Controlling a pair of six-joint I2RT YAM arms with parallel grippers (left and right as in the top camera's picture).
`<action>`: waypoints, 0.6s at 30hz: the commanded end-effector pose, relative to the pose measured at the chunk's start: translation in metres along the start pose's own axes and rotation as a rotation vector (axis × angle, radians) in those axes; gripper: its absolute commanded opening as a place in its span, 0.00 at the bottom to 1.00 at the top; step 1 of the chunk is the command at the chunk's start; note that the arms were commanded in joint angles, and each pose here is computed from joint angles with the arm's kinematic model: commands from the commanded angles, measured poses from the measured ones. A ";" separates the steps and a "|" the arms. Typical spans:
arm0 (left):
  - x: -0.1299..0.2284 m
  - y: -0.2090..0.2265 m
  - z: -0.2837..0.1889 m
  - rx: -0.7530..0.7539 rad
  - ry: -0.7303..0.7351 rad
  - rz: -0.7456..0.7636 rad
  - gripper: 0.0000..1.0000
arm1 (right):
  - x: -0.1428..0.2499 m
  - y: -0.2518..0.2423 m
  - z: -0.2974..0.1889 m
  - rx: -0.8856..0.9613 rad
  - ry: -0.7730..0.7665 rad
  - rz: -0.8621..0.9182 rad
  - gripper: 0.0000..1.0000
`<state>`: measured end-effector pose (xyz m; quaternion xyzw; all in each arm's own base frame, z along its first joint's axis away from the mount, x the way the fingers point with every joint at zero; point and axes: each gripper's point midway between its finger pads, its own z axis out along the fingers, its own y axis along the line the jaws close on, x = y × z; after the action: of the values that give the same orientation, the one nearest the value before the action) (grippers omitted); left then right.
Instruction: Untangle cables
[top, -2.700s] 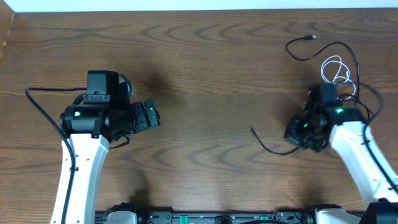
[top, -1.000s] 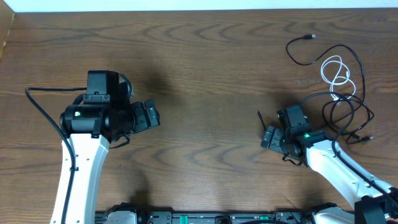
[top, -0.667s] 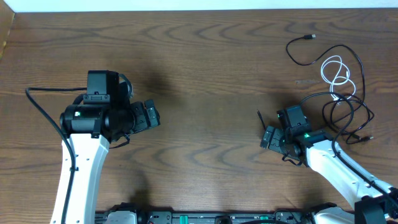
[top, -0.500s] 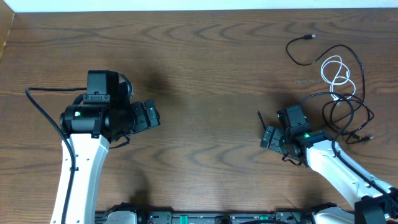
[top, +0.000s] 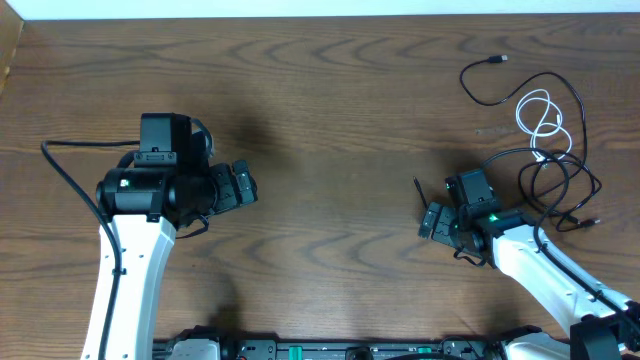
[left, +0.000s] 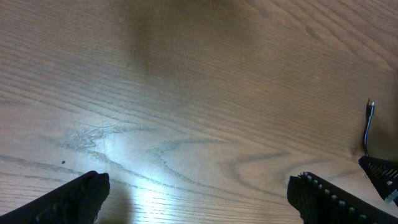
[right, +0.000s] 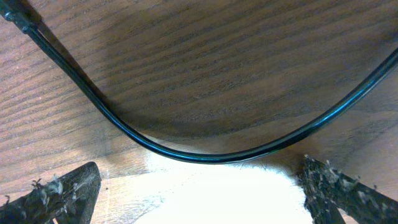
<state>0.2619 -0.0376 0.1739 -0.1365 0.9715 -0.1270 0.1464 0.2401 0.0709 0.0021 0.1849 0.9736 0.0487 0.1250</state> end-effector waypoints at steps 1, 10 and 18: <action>-0.002 0.001 -0.003 -0.004 -0.012 0.008 0.98 | 0.007 0.001 0.002 -0.011 0.027 0.002 0.99; -0.002 0.001 -0.003 -0.004 -0.012 0.008 0.98 | 0.006 0.002 0.000 -0.018 0.019 0.002 0.99; -0.002 0.001 -0.003 -0.004 -0.012 0.008 0.98 | -0.009 0.013 -0.023 -0.091 -0.070 0.005 0.99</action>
<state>0.2619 -0.0376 0.1739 -0.1365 0.9715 -0.1270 0.1464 0.2447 0.0761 0.0173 0.1826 0.9693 0.0721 0.1480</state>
